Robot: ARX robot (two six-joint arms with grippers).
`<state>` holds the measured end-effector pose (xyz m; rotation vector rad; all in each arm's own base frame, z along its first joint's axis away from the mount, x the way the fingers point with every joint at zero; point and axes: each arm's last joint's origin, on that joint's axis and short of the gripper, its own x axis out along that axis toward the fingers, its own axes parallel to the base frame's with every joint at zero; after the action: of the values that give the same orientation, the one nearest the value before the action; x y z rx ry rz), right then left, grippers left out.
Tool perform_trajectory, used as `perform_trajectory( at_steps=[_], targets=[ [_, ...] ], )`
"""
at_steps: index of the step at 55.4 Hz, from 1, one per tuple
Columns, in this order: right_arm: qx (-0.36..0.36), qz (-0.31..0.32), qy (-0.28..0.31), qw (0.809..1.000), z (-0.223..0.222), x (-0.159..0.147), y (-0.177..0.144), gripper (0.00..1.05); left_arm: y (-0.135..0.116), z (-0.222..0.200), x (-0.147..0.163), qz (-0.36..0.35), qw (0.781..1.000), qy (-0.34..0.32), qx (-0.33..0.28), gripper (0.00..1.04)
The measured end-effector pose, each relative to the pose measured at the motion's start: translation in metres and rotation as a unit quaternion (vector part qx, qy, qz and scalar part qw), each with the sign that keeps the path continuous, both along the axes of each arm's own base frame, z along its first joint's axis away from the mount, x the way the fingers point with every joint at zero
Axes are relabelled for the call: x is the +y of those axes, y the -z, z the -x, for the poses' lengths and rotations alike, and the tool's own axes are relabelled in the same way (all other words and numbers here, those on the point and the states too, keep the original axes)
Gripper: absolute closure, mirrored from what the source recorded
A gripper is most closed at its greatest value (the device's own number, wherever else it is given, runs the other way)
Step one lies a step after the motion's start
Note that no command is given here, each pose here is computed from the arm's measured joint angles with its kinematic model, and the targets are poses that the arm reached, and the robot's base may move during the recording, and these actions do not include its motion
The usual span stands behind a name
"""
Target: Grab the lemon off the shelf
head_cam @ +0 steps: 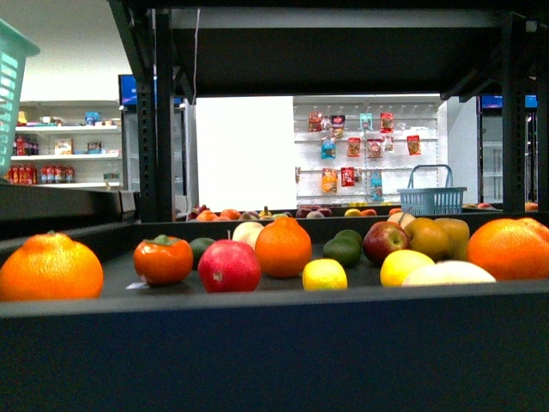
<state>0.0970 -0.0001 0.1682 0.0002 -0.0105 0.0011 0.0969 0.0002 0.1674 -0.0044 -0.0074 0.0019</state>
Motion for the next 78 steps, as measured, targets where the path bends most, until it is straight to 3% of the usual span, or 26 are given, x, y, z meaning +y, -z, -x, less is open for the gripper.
perform_trajectory(
  at_steps=[78],
  targets=[
    [0.000,0.000,0.000,1.000,0.0000,0.0000,0.0000,0.07,0.0000,0.0000,0.0000,0.000,1.000,0.000,0.000,0.08]
  ],
)
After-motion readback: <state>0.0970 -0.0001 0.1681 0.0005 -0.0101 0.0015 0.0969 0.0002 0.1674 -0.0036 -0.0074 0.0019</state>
